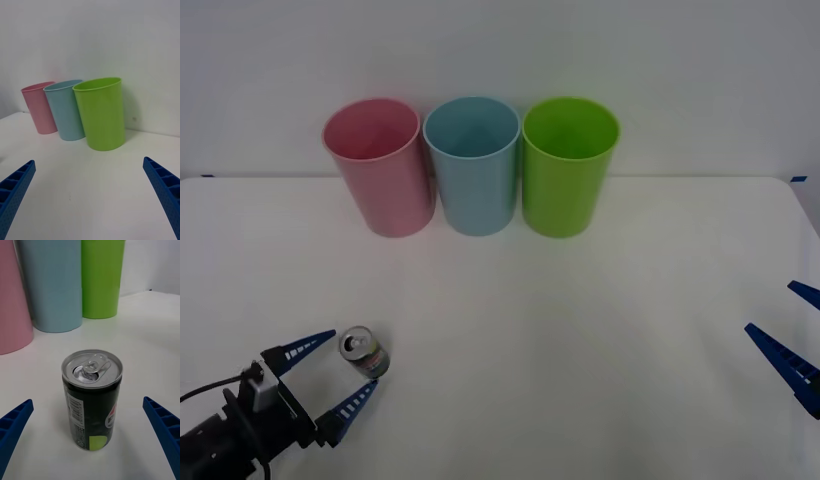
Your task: Grasp the object on the table and drop it into the matching bin: aluminum can to the light blue bin, PET bottle to the pink bin.
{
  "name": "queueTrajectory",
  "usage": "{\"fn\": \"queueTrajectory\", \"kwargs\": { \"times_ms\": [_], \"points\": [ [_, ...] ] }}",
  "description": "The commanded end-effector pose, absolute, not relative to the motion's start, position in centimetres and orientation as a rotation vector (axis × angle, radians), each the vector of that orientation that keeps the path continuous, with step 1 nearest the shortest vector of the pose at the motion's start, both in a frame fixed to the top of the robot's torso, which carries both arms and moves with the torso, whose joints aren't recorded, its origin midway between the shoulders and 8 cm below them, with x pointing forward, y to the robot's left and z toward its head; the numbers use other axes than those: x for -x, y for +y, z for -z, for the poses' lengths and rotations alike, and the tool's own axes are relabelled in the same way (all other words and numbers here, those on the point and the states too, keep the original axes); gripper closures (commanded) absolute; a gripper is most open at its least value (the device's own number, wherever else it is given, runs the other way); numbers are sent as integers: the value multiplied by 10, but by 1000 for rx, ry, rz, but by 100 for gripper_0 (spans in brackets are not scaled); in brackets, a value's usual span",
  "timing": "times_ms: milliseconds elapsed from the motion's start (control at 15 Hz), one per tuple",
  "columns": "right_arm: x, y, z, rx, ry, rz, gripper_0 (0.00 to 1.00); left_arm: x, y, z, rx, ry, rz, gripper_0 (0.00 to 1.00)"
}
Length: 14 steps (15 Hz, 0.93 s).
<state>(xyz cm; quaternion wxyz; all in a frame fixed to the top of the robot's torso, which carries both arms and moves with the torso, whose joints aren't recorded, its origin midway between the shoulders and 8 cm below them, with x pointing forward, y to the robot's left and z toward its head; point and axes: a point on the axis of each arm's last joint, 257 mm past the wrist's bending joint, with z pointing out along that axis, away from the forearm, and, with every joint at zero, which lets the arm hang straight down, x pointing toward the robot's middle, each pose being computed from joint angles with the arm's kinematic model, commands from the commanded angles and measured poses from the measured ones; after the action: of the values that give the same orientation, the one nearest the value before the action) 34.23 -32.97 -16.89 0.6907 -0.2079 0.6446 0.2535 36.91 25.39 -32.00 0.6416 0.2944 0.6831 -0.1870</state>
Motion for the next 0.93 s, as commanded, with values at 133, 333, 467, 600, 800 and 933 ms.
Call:
{"fn": "queueTrajectory", "kwargs": {
  "times_ms": [133, 333, 467, 600, 800, 933],
  "points": [
    [-342, -330, 169, 465, 1441, -567, 0, -381, 249, 326, -674, 1559, 435, 0],
    [-342, -330, 169, 465, 1441, -567, 0, -388, 240, 329, -676, 1553, 453, 0],
    [-342, -330, 169, 465, 1441, -567, 0, -394, 232, 330, -683, 1548, 454, 0],
    [-342, -330, 169, 465, 1441, -567, 0, -397, 228, 332, -684, 1549, 445, 0],
    [-342, -330, 169, 465, 1441, -567, 0, -400, 225, 333, -695, 1550, 439, 0],
    [-342, -330, 169, 465, 1441, -567, 0, -401, 224, 332, -697, 1547, 438, 0]
  ]
}}
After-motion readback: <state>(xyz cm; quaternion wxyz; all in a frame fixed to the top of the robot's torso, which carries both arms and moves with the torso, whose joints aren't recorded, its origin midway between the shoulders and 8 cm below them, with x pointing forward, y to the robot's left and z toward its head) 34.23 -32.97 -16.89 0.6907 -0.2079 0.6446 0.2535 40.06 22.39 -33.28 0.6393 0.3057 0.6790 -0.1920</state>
